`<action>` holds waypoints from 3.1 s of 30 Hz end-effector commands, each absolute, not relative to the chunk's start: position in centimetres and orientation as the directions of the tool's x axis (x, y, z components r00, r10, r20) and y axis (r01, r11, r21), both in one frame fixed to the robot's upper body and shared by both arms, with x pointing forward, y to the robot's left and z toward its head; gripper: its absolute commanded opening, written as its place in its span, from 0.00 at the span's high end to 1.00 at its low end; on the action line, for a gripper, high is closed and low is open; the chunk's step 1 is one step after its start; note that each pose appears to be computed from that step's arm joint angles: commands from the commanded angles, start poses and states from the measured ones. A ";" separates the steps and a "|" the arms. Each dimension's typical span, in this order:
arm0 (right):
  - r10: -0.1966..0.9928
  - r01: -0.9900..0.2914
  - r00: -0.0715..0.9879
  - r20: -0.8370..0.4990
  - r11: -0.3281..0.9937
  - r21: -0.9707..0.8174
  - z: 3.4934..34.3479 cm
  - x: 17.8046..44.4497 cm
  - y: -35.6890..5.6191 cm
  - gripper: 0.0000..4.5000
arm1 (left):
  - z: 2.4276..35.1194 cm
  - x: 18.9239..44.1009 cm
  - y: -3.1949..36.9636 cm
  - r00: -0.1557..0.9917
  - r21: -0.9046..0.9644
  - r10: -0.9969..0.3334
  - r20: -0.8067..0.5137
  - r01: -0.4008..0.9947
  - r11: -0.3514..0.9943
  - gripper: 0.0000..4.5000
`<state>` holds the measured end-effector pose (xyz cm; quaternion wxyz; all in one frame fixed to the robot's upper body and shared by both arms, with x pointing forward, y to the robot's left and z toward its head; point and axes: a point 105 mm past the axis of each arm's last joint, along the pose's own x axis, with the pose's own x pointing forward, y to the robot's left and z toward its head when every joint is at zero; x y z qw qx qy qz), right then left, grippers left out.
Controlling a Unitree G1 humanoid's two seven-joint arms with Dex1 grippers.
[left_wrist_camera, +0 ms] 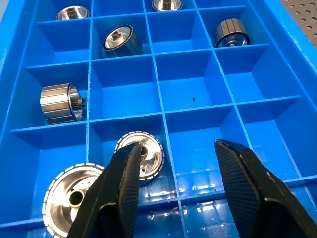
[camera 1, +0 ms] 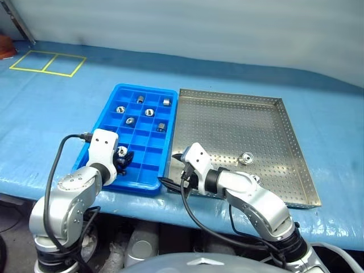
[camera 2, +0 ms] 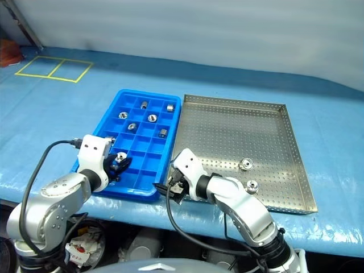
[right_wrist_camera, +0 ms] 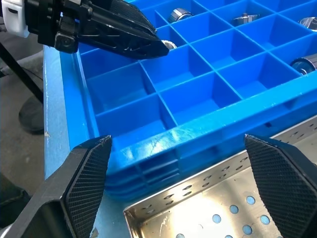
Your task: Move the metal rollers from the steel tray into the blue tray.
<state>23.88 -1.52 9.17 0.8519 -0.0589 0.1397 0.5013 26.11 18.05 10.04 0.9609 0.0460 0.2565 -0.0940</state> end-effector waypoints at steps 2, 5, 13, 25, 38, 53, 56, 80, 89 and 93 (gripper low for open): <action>0.850 -0.879 0.455 -0.265 0.477 0.017 10.2 24.1 -1.4 0.00 | 11.0 26.2 19.3 0.883 0.076 -0.094 -0.461 0.144 0.987 0.43; 0.851 -0.881 0.453 -0.266 0.474 0.017 10.2 24.1 -1.3 0.00 | 12.2 26.8 17.5 0.899 0.031 -0.186 -0.396 0.216 0.976 0.43; 0.848 -0.877 0.459 -0.266 0.480 0.018 10.1 23.9 -1.3 0.00 | 15.7 27.4 14.6 0.897 -0.030 -0.368 -0.243 0.373 0.927 0.43; 0.851 -0.878 0.455 -0.261 0.477 0.027 10.0 23.7 -1.1 0.00 | 15.3 27.1 18.1 0.924 0.063 -0.238 -0.298 0.268 0.961 0.01; 0.854 -0.879 0.449 -0.262 0.475 0.039 9.9 23.4 -0.9 0.00 | 12.2 26.9 18.7 0.904 0.076 -0.170 -0.391 0.215 0.974 0.00; 0.842 -0.866 0.473 -0.259 0.499 0.039 10.0 23.5 -1.2 0.00 | 11.0 27.6 19.7 0.896 0.078 -0.131 -0.424 0.180 0.981 0.00; 0.839 -0.863 0.478 -0.259 0.504 0.040 10.0 23.5 -1.2 0.00 | 10.4 27.5 19.7 0.887 0.067 -0.133 -0.442 0.180 0.981 0.00; 0.831 -0.854 0.493 -0.259 0.519 0.039 10.0 23.9 -1.4 0.00 | 13.1 27.8 19.0 0.923 0.034 -0.191 -0.334 0.215 0.976 0.62; 0.859 -0.883 0.442 -0.259 0.467 0.040 10.0 23.8 -0.7 0.00 | 13.5 26.0 20.5 0.929 0.084 -0.139 -0.343 0.178 0.981 0.62; 0.875 -0.900 0.411 -0.254 0.434 0.039 10.1 23.5 -0.2 0.00 | 12.6 25.6 21.0 0.922 0.078 -0.113 -0.370 0.152 0.985 0.62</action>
